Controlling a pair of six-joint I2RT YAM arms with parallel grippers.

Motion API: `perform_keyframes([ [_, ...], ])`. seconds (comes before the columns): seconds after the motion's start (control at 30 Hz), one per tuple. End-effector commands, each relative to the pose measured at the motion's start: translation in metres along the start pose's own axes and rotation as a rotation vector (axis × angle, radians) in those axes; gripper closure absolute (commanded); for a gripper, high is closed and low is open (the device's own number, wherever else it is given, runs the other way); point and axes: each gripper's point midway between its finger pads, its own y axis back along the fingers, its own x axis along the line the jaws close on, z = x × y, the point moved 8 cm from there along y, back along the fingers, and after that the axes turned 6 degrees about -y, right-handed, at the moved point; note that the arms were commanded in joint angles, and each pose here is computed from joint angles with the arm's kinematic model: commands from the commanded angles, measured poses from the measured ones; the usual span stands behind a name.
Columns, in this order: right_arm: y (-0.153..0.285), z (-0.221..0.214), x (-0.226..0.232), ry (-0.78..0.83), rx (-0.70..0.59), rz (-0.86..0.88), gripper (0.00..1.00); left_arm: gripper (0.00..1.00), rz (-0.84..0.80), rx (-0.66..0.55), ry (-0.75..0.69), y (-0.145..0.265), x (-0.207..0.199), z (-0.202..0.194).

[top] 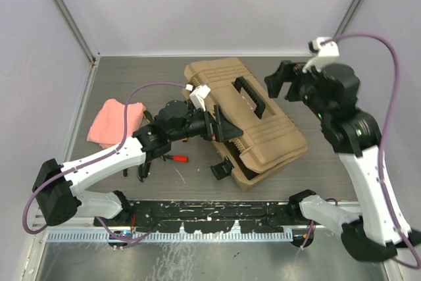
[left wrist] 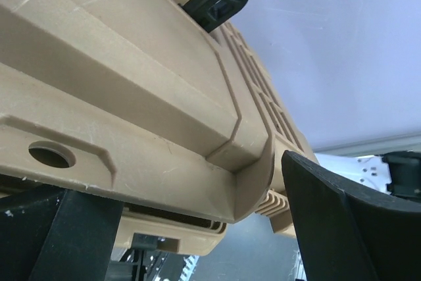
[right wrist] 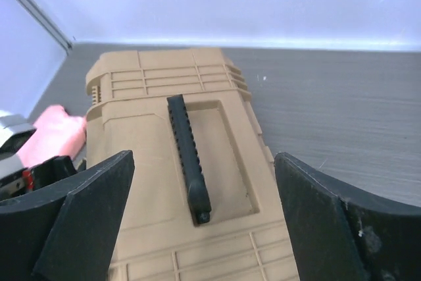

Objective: Pack the tool kit
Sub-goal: Open the toolbox at the center of the board.

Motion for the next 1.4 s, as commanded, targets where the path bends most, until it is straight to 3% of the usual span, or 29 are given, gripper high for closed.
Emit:
perform_keyframes([
  [0.0,0.038,0.018,-0.006,-0.047,-0.276,-0.001,0.07,0.04,-0.155,-0.106,-0.13,-0.004,-0.042,0.043],
  [0.2,0.069,0.004,-0.027,-0.054,-0.316,-0.127,0.05,0.07,-0.148,-0.049,-0.146,-0.022,-0.048,0.053],
  [0.47,0.083,-0.008,-0.019,0.046,-0.221,0.005,0.03,0.11,-0.153,-0.04,-0.164,-0.036,-0.058,0.062],
  [0.67,0.09,-0.02,-0.002,0.15,-0.13,0.225,0.03,0.12,-0.144,-0.065,-0.173,-0.031,-0.063,0.064],
  [0.83,0.085,-0.034,0.0,0.2,-0.03,0.295,0.06,0.12,-0.14,-0.09,-0.175,-0.024,-0.064,0.065],
  [0.9,0.087,-0.039,0.001,0.235,-0.021,0.331,0.07,0.12,-0.139,-0.101,-0.176,-0.023,-0.064,0.066],
  [1.03,0.096,-0.054,0.002,0.356,-0.029,0.455,0.09,0.22,-0.133,-0.12,-0.176,-0.019,-0.065,0.067],
  [1.17,0.108,-0.07,0.0,0.497,-0.036,0.568,0.1,0.23,-0.121,-0.149,-0.169,-0.013,-0.067,0.07],
  [1.37,0.11,-0.064,-0.004,0.59,0.002,0.544,0.07,0.22,-0.103,-0.175,-0.165,-0.008,-0.07,0.076],
])
